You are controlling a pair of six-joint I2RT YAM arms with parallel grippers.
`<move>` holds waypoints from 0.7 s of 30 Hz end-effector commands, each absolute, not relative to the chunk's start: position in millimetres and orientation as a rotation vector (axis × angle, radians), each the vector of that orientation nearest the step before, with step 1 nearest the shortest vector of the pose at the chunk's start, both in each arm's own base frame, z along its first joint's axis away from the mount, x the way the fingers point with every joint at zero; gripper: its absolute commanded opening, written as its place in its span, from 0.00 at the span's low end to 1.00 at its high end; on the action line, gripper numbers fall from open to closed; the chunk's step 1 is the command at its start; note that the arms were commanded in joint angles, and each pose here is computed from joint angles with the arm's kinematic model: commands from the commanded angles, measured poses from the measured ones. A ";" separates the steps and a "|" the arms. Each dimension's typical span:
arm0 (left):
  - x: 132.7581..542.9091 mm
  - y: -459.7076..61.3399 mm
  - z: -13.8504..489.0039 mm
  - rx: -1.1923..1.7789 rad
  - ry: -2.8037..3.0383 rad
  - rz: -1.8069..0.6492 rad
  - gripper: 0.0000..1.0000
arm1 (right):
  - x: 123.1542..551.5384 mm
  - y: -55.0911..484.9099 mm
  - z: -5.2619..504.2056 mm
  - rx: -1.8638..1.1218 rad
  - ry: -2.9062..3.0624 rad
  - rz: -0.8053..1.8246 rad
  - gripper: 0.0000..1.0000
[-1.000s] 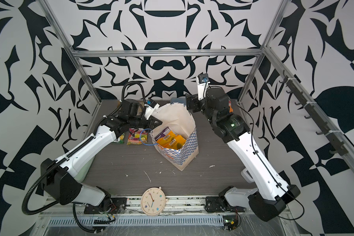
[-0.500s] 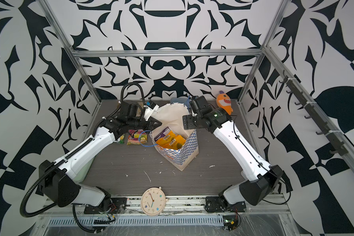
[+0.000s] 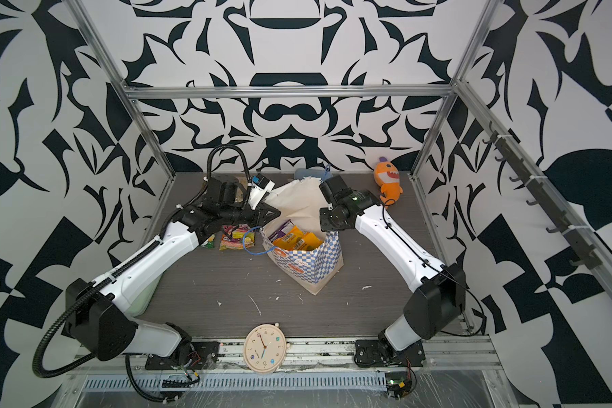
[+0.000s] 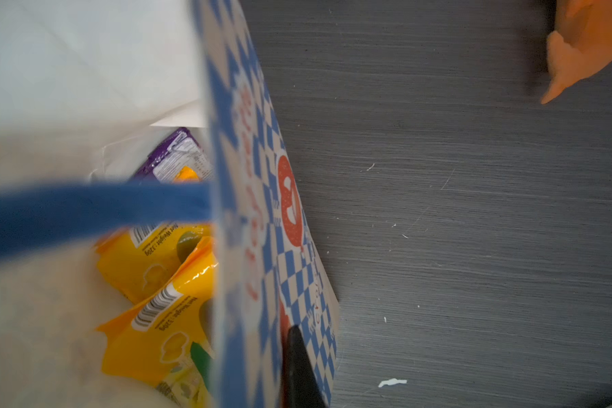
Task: Take the snacks out of the paper bag
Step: Pick up the paper bag from the center of the table.
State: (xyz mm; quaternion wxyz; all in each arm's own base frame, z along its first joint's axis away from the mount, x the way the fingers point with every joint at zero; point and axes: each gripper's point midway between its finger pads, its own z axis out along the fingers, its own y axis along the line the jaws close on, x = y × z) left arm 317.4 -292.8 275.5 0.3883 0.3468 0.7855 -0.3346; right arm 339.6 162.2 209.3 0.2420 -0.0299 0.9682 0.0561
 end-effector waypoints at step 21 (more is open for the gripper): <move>358.9 -287.6 354.5 0.744 1.798 -0.622 0.15 | 428.3 138.2 360.6 -0.176 1.890 0.084 0.00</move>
